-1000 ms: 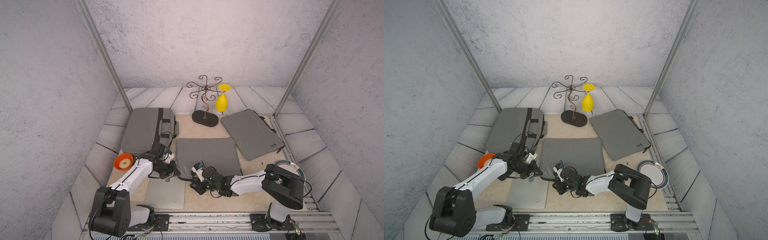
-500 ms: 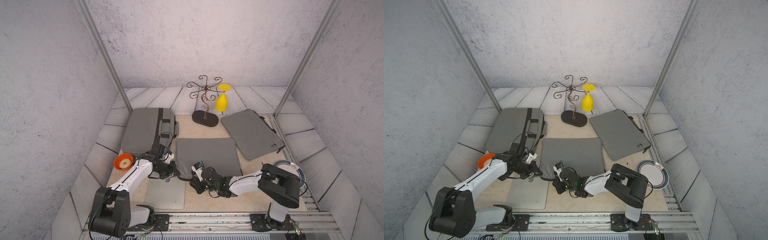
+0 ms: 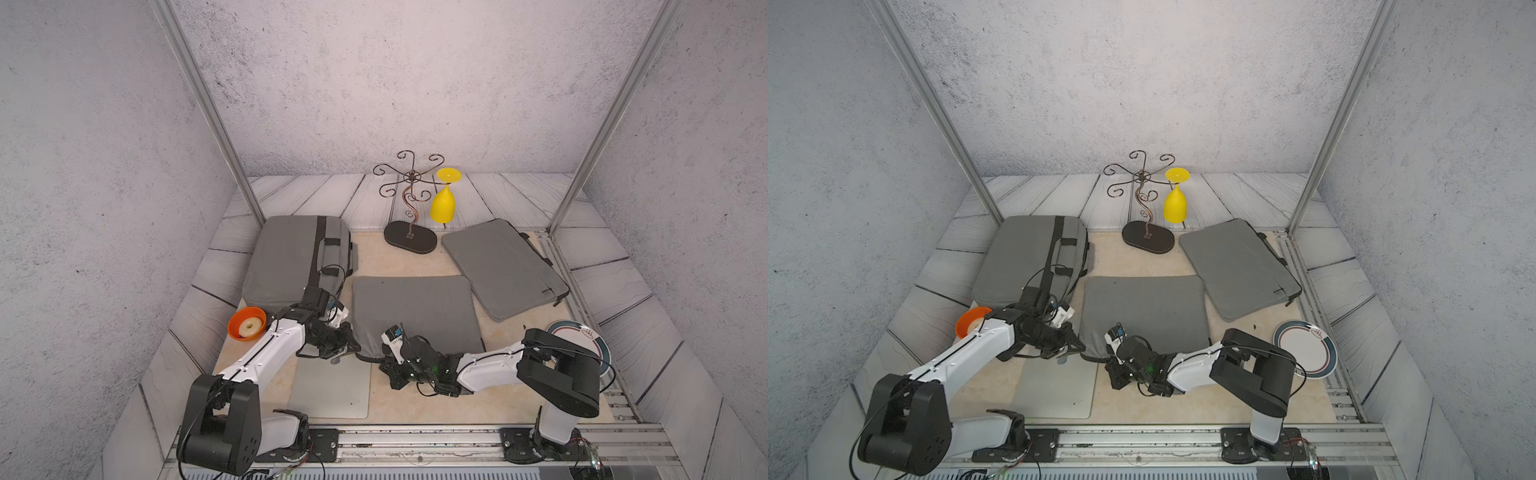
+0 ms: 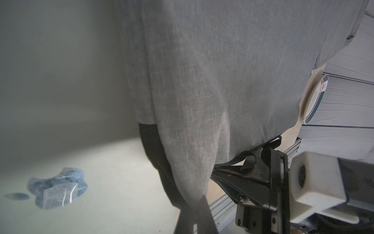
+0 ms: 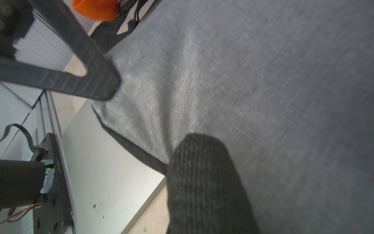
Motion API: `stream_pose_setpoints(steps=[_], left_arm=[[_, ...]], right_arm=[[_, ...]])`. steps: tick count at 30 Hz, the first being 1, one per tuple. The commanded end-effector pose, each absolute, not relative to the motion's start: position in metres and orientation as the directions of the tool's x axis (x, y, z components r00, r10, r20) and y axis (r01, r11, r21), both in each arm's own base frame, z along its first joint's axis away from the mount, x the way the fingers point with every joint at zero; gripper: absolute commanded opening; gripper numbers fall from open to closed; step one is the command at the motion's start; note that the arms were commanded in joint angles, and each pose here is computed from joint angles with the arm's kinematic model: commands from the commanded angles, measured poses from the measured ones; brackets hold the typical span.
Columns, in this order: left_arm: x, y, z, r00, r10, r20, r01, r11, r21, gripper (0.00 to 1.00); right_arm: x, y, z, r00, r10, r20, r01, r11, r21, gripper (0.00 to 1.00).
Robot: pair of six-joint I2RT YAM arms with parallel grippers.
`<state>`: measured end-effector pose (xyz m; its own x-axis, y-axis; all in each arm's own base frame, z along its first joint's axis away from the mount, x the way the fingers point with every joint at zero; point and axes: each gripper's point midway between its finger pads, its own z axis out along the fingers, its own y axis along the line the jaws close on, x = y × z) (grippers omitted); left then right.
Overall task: Open the zippered laptop bag and take out the laptop
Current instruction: Unzip the zipper on the zippered laptop bag.
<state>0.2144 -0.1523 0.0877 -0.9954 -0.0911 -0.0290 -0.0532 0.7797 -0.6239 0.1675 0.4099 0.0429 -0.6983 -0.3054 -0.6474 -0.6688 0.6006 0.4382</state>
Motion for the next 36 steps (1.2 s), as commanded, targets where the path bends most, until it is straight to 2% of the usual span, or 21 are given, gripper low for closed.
stream_pose_setpoints(steps=[1,20,26,30,36], left_arm=[[0.206,-0.156,0.092,-0.997,-0.081,-0.013,-0.053,0.758,-0.650,0.00],[0.201,-0.167,0.100,-0.992,-0.123,0.007,-0.092,0.700,-0.708,0.00],[0.193,-0.166,0.095,-0.991,-0.131,0.029,-0.113,0.700,-0.705,0.00],[0.189,-0.164,0.092,-0.992,-0.120,0.029,-0.106,0.711,-0.695,0.00],[0.190,-0.161,0.092,-0.995,-0.097,0.029,-0.091,0.735,-0.672,0.00]], right_arm=[[0.164,0.421,0.064,-0.621,-0.362,-0.695,-0.739,0.567,0.364,0.01],[0.143,0.481,0.095,-0.522,-0.369,-0.769,-0.846,0.339,0.412,0.02],[0.145,0.497,0.123,-0.494,-0.299,-0.817,-0.864,0.278,0.420,0.02],[0.146,0.500,0.126,-0.476,-0.281,-0.833,-0.873,0.266,0.409,0.02],[0.152,0.479,0.119,-0.458,-0.314,-0.832,-0.874,0.333,0.355,0.04]])
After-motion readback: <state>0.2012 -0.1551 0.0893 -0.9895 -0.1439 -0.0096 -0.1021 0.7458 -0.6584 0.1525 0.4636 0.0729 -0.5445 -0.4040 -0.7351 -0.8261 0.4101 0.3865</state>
